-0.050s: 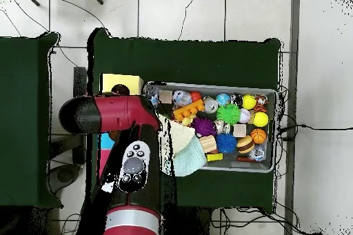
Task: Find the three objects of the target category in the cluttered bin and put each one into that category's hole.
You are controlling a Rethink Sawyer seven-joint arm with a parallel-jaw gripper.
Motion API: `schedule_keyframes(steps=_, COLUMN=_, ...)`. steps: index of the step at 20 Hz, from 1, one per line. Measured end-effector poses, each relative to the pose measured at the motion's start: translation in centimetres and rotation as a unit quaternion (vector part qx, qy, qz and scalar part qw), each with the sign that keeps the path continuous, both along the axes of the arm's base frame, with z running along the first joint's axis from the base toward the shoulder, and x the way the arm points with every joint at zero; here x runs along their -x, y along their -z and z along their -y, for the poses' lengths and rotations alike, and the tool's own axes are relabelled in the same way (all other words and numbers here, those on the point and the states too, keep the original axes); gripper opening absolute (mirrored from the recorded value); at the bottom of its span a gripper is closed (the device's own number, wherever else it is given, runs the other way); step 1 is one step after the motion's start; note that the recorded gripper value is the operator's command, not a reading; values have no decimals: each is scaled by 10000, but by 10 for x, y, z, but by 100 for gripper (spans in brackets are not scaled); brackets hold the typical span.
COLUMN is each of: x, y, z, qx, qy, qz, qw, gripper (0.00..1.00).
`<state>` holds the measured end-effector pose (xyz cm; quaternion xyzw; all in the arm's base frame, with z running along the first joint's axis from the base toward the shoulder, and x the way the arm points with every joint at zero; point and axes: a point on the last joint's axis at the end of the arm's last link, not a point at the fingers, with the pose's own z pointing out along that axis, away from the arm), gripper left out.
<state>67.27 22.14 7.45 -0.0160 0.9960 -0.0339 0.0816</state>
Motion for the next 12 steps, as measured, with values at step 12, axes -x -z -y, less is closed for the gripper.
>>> schedule_keyframes(steps=12, x=-2, y=13, z=4, qx=17, qy=20, qz=-46, qw=10000, gripper=0)
